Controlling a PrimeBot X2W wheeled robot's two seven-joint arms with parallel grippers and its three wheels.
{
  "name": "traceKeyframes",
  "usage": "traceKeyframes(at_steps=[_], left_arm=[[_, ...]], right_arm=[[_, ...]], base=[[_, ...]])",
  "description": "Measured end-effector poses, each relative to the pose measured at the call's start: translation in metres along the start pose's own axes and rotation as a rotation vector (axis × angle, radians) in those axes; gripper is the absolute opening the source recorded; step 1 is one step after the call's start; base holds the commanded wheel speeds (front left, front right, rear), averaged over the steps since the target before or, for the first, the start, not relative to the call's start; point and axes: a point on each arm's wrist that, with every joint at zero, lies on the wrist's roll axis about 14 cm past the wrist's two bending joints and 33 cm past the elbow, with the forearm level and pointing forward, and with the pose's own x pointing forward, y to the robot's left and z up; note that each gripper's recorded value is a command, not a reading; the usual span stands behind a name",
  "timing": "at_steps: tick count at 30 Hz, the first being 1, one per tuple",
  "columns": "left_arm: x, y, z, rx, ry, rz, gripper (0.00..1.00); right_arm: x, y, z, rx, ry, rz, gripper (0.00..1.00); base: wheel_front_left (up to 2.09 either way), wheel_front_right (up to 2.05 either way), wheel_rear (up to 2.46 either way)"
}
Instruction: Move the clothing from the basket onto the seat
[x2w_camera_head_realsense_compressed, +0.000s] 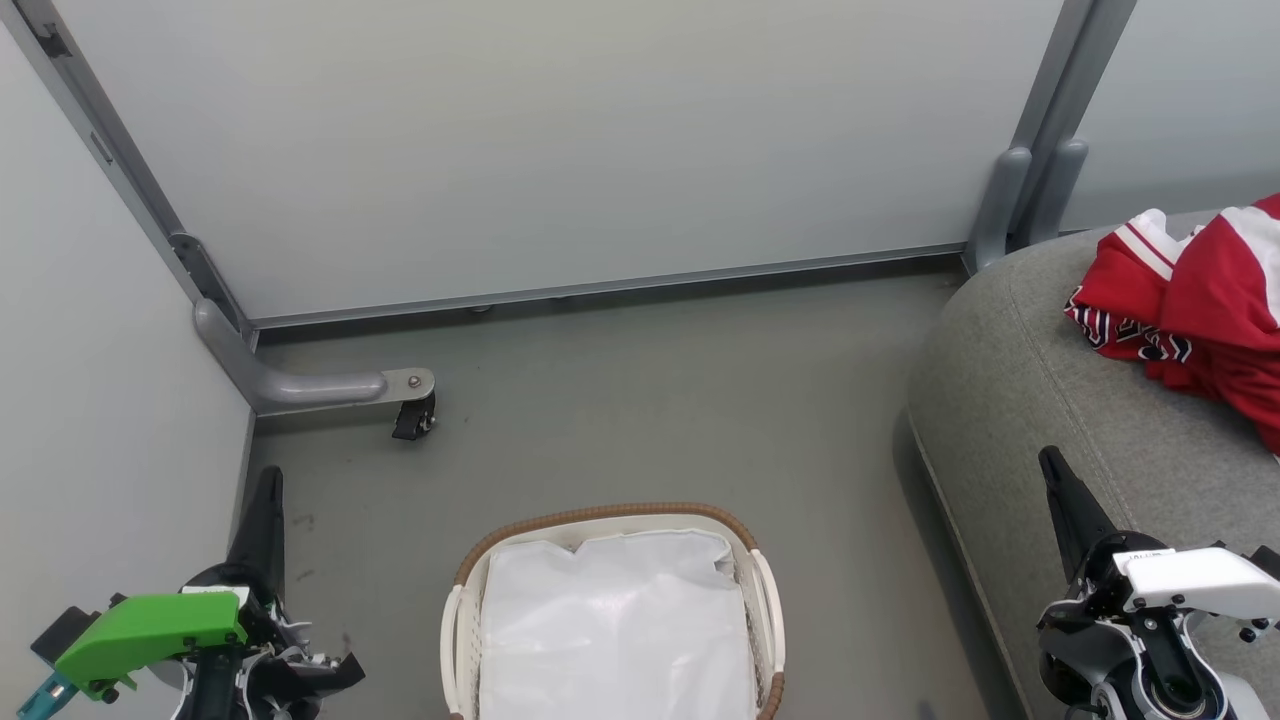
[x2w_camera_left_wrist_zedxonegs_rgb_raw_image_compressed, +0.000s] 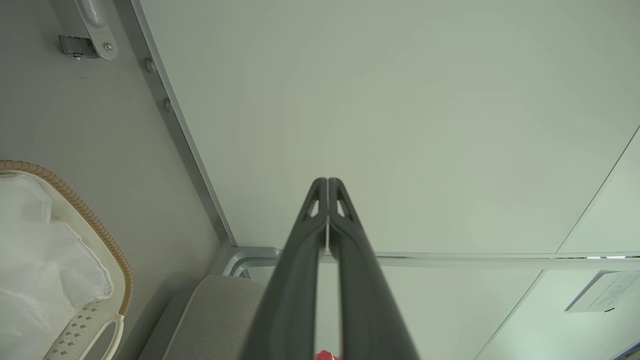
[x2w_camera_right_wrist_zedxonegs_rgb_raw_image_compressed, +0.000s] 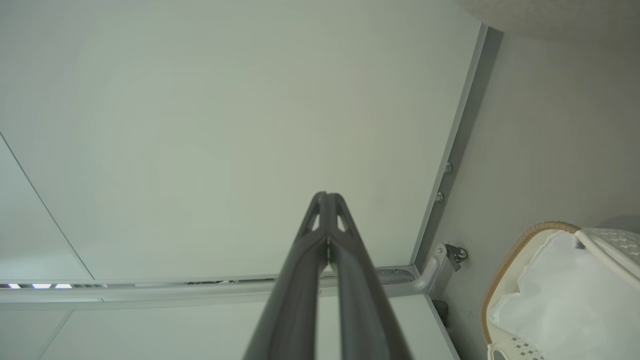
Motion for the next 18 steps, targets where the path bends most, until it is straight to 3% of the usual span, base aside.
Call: traceKeyframes(at_steps=[18], left_arm=[[0.0,0.0,-0.0001,0.0,0.0,0.0,0.0]], right_arm=[[0.0,0.0,0.0,0.0,0.0,0.0,0.0]], base=[[0.0,0.0,0.0]])
